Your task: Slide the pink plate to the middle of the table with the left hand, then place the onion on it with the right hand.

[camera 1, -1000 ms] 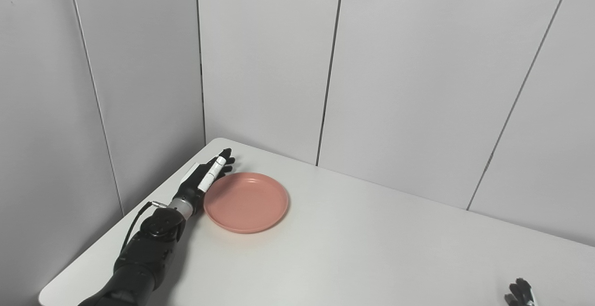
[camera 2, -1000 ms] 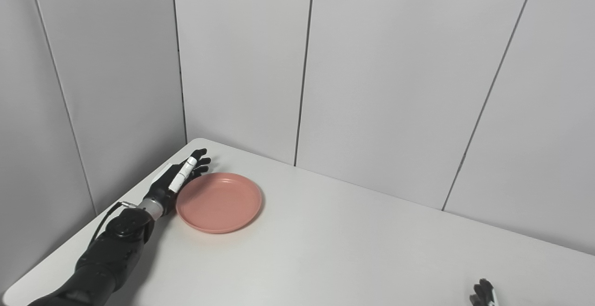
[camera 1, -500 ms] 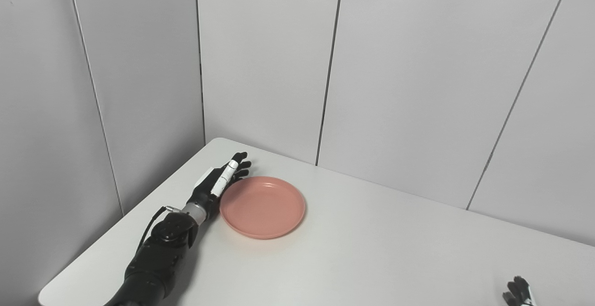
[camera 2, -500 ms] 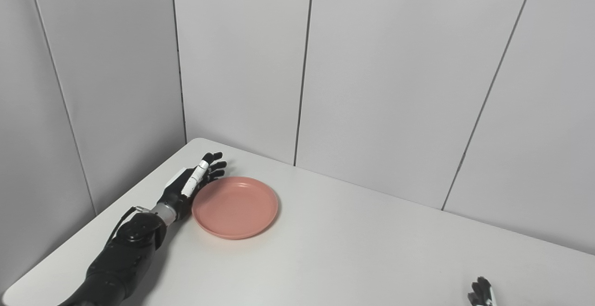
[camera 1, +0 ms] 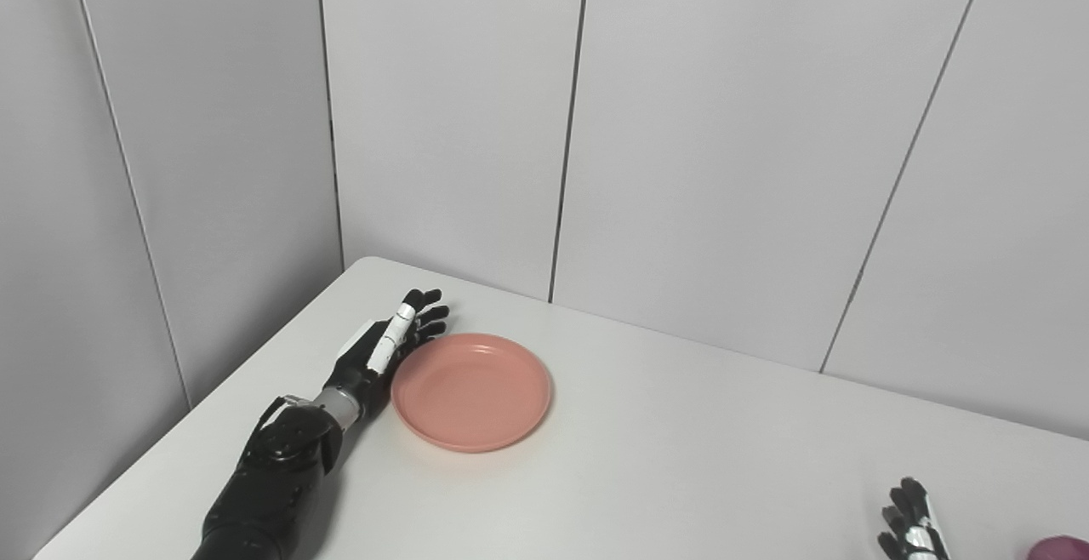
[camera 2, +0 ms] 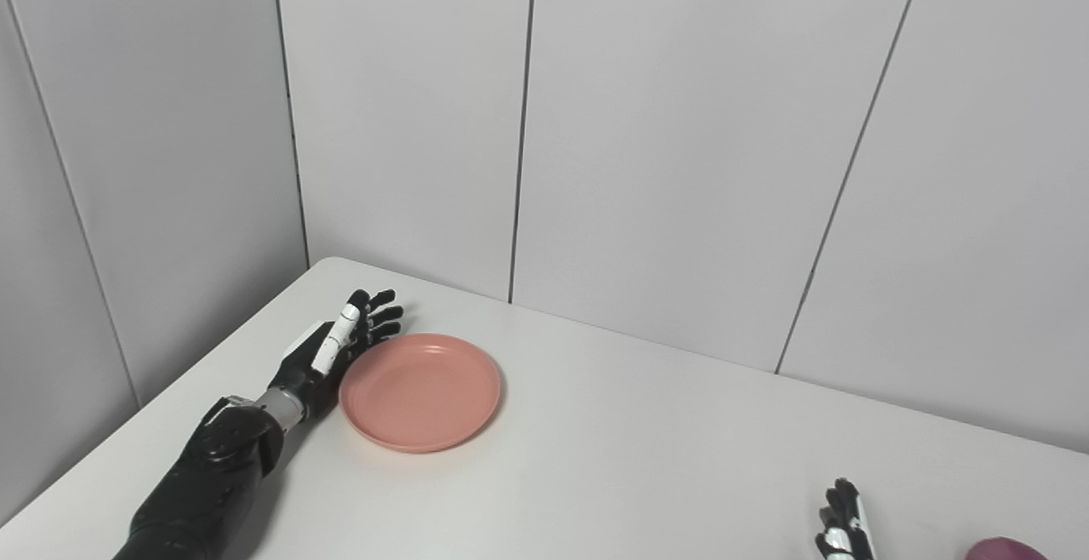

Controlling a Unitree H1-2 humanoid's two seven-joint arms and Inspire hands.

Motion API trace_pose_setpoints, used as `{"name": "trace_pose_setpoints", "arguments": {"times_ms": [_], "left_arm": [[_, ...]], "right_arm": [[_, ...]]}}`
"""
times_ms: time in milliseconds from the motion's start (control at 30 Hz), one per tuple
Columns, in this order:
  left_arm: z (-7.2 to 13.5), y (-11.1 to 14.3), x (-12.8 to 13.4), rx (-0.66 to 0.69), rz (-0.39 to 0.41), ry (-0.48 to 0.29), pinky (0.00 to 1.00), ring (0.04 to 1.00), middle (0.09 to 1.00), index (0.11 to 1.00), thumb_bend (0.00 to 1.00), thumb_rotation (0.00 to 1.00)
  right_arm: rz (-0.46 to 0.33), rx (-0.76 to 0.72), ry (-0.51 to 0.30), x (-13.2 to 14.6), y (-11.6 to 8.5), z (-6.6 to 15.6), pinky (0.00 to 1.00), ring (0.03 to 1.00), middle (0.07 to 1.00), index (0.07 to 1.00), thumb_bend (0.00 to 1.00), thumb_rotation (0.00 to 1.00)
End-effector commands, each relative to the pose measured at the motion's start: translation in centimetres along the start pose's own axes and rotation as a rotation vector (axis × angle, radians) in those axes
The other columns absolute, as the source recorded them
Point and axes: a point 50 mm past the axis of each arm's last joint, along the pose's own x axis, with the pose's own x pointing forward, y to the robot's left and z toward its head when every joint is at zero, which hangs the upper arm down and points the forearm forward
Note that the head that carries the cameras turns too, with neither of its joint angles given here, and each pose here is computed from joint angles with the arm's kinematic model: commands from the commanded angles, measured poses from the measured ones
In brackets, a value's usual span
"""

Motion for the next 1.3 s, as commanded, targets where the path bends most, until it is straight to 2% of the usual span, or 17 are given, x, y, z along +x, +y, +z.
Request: {"name": "trace_pose_setpoints", "arguments": {"times_ms": [0,200,500,967,1267], "left_arm": [[1.8,-0.9,1.4,0.014,-0.053,-0.06,0.95,0.927,0.923,0.918,0.79,1.0],[1.5,-2.5,1.1,0.015,-0.078,-0.061,0.91,0.91,0.911,0.906,0.79,1.0],[1.4,-4.7,0.5,0.0,-0.135,-0.072,0.93,0.919,0.921,0.918,0.78,1.0],[0.9,-7.9,-0.6,-0.039,-0.228,-0.079,0.96,0.939,0.944,0.935,0.82,1.0],[0.5,-9.8,-1.5,-0.067,-0.242,-0.066,0.95,0.939,0.945,0.941,0.84,1.0]], "right_arm": [[-0.001,-0.01,-0.086,0.9,0.3,1.3,1.0,1.0,1.0,1.0,0.35,1.0],[-0.001,-0.016,-0.087,1.0,0.3,0.7,1.0,1.0,1.0,1.0,0.44,1.0],[-0.007,-0.012,-0.092,1.6,0.8,0.4,1.0,0.998,1.0,1.0,0.52,1.0],[-0.031,-0.027,-0.1,2.3,2.0,0.9,1.0,0.987,0.991,1.0,0.56,0.99],[-0.036,-0.029,-0.107,2.8,2.7,1.0,1.0,0.987,0.987,1.0,0.6,0.97]]}}
